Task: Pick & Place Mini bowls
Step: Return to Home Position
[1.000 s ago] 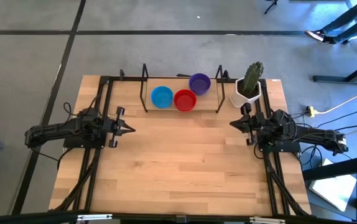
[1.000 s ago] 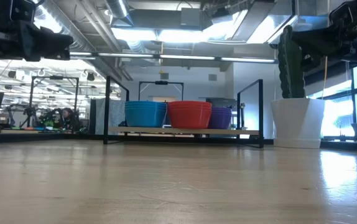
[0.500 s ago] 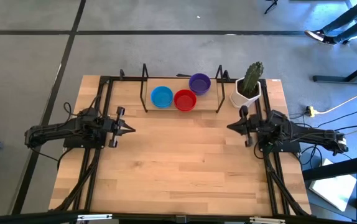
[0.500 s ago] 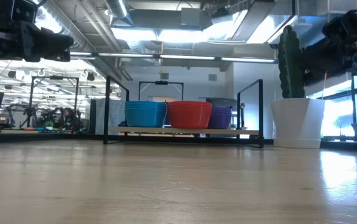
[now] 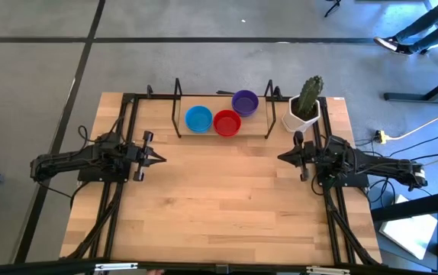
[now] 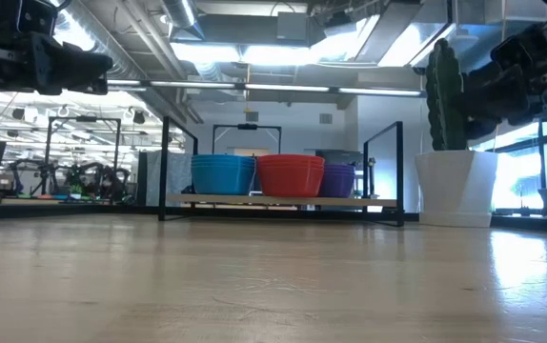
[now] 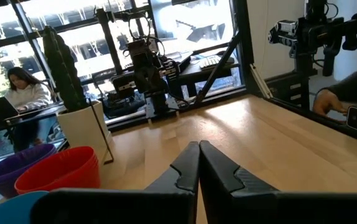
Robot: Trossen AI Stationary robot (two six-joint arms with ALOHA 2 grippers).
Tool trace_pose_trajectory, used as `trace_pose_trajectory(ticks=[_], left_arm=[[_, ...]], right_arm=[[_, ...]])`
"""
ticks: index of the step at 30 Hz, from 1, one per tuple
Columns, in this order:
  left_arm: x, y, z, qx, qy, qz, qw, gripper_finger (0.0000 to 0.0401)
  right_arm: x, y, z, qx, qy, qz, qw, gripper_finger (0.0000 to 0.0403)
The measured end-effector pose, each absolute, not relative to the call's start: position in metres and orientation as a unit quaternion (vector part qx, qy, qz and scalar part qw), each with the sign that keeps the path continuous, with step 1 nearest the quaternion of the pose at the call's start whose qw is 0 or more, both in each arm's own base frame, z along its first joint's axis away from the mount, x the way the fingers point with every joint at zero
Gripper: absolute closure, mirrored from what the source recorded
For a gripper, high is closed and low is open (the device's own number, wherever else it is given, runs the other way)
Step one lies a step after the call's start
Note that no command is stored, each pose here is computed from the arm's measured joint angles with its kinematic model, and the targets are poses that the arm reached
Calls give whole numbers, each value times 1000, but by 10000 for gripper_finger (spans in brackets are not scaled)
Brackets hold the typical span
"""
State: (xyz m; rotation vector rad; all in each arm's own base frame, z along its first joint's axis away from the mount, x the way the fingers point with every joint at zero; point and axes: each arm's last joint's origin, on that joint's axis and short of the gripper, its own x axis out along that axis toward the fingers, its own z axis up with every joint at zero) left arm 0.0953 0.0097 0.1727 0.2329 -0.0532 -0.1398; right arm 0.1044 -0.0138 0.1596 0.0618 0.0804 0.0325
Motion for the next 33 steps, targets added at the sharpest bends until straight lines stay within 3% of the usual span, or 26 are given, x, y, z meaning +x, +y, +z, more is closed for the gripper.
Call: trace_pose_trajectory(ticks=[33], left_arm=[[95, 10, 172, 116, -26, -70, 990, 391]], right_arm=[[104, -14, 160, 31, 40, 16, 999, 395]])
